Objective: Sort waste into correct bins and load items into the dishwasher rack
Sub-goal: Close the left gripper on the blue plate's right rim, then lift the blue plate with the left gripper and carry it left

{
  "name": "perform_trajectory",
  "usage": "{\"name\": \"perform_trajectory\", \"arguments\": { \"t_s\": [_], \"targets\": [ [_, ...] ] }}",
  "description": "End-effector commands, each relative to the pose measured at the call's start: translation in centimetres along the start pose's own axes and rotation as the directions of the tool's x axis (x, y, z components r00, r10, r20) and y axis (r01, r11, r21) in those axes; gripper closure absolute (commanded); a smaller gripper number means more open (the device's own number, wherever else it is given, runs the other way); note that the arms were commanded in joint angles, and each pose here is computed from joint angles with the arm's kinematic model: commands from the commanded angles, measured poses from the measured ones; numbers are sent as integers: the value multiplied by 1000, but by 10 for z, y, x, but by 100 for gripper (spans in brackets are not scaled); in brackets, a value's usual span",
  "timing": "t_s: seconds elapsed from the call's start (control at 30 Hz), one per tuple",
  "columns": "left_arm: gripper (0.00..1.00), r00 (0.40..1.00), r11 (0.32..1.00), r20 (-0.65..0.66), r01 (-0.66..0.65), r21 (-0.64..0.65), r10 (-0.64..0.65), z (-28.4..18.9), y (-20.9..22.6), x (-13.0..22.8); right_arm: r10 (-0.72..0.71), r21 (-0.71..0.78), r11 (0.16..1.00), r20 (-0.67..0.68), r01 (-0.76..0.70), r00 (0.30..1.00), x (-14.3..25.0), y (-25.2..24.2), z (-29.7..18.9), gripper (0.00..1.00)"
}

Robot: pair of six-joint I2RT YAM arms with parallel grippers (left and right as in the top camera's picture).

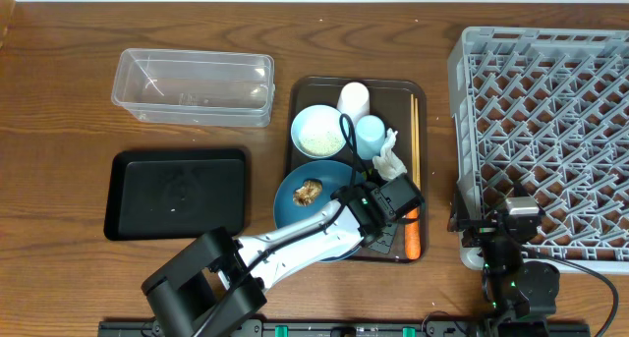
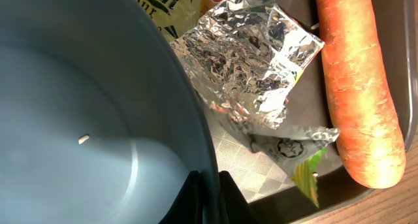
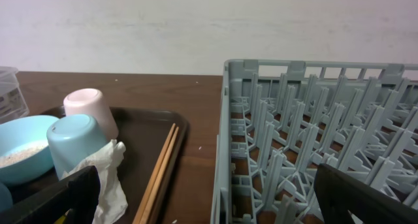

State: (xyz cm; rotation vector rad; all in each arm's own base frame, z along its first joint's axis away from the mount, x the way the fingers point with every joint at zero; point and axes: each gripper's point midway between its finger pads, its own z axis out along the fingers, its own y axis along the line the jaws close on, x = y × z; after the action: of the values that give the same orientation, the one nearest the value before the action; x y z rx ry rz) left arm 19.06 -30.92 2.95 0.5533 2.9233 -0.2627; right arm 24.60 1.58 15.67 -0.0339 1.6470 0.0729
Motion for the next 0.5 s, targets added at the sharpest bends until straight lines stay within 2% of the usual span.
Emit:
{"name": "perform_trajectory", "arguments": {
  "t_s": [0.0, 0.47],
  "targets": [
    [94, 1000, 1000, -4, 11, 5, -11, -4, 1, 2, 13, -10, 1000, -4, -13, 1000, 1, 2, 0, 1],
    [94, 997, 998, 70, 8, 61, -13, -47, -5, -5, 13, -10, 1000, -4, -13, 1000, 1, 2, 0, 1]
  ]
}}
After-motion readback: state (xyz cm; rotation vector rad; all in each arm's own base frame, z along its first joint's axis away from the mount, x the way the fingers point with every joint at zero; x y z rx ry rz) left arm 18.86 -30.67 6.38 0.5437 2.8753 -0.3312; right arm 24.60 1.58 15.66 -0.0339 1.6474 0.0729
